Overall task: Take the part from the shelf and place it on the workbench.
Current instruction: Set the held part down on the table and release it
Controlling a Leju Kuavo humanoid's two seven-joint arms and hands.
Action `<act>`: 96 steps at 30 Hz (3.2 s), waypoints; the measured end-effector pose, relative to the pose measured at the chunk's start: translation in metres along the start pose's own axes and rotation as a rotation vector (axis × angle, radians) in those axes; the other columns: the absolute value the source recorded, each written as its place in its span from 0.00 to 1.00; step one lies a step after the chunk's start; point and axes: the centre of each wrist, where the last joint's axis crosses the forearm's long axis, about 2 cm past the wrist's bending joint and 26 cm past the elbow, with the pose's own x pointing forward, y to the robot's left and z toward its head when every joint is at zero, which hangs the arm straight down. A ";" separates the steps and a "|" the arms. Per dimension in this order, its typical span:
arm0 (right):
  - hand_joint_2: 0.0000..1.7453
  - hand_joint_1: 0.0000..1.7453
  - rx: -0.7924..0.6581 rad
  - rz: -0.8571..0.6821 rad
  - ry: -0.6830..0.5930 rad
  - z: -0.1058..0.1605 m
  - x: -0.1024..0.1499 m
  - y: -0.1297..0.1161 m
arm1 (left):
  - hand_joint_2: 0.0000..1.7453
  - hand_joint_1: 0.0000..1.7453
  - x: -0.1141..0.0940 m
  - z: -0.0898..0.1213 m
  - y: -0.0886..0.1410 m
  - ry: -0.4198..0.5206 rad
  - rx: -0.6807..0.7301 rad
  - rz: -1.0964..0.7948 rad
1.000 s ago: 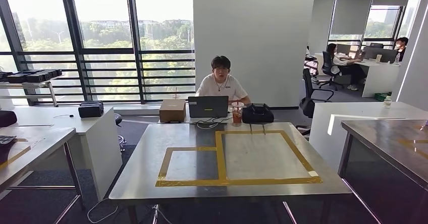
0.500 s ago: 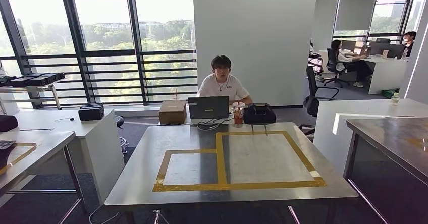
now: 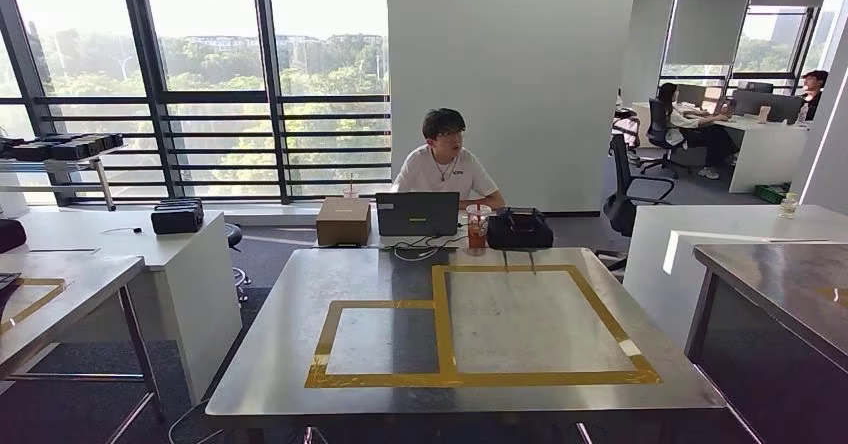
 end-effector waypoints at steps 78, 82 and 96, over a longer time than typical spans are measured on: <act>1.00 1.00 -0.093 0.060 -0.035 0.032 0.016 0.006 | 0.00 0.00 0.021 -0.004 0.008 -0.026 -0.016 -0.103; 1.00 1.00 -0.088 0.043 -0.032 0.028 0.013 0.004 | 0.00 0.00 0.018 -0.005 0.006 -0.029 -0.024 -0.090; 1.00 1.00 -0.057 0.007 -0.040 0.011 0.007 -0.003 | 0.00 0.00 0.015 -0.001 0.006 -0.025 -0.011 -0.057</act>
